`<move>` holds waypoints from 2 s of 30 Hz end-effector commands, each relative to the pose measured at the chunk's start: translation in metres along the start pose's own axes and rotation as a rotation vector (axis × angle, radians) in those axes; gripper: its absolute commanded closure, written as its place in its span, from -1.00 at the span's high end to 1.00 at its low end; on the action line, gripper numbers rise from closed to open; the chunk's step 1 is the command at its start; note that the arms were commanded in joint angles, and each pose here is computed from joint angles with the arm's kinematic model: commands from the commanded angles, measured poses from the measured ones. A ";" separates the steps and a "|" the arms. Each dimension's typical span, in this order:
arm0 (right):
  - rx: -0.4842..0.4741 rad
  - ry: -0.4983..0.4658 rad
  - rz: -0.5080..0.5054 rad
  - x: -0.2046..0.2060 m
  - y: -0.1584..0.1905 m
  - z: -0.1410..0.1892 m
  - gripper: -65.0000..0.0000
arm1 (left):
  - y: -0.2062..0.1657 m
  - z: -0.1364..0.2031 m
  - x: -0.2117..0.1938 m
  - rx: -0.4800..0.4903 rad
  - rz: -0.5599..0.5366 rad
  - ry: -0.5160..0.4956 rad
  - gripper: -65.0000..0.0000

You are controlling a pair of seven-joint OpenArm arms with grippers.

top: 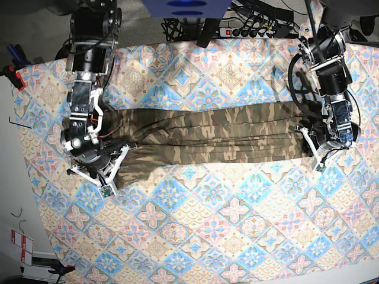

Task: Fold the T-shirt properly
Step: 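Move the right gripper along the shirt's end and grasp its corner, then drag the held corner with the right gripper toward the robot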

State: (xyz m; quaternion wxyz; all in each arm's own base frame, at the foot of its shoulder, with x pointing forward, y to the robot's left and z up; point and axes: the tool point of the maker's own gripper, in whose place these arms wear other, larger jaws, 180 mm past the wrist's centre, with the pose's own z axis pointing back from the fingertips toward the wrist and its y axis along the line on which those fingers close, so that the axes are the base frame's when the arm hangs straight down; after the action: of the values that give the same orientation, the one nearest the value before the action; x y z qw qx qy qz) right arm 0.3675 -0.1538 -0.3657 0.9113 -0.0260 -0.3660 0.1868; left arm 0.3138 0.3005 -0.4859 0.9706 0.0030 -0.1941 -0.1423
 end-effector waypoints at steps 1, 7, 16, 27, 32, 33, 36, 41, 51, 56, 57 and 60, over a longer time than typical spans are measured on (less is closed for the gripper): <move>-0.018 -0.063 0.005 0.019 -0.006 0.010 -0.92 | -0.001 -0.002 -0.019 0.009 -0.018 0.089 -0.95; 0.046 -0.009 -0.027 -0.012 0.017 0.026 -0.92 | -0.002 -0.003 -0.021 0.008 -0.020 0.095 -0.95; 0.079 0.112 -0.047 -0.065 0.034 0.030 -0.92 | -0.002 -0.003 -0.022 0.008 -0.020 0.098 -0.95; 0.032 0.245 -0.208 -0.123 0.004 0.021 -0.81 | -0.005 -0.004 -0.033 0.002 -0.019 0.117 -0.95; 0.007 0.209 -0.230 -0.106 -0.011 0.017 -0.34 | -0.004 -0.004 -0.034 0.005 -0.019 0.119 -0.95; 0.005 0.205 -0.232 -0.106 -0.012 0.017 -0.23 | -0.004 -0.004 -0.034 0.005 -0.019 0.119 -0.95; 0.008 0.207 -0.215 -0.105 -0.011 0.017 0.10 | -0.004 -0.004 -0.034 0.005 -0.019 0.119 -0.95; -0.012 0.135 -0.211 -0.085 -0.019 0.014 0.33 | -0.005 -0.004 -0.034 0.003 -0.019 0.119 -0.95; -0.187 0.073 -0.219 -0.082 -0.070 0.025 0.33 | -0.001 -0.001 -0.038 0.009 -0.015 0.150 -0.95; -0.188 0.069 -0.217 -0.081 -0.070 0.025 0.33 | 0.015 0.019 -0.033 0.088 -0.049 0.193 -0.83; -0.188 0.071 -0.216 -0.082 -0.070 0.025 0.33 | 0.017 0.023 -0.033 0.099 -0.052 0.206 -0.71; -0.188 0.071 -0.216 -0.082 -0.070 0.025 0.33 | 0.022 0.031 -0.033 0.127 -0.060 0.225 -0.31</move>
State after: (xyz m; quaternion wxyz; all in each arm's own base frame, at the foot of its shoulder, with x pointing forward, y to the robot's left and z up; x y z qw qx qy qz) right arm 0.3053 -0.2479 -0.4045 0.9426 -0.0743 -0.3212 0.0537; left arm 0.2850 0.3202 -0.4719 0.9788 0.0661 -0.1181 -0.1534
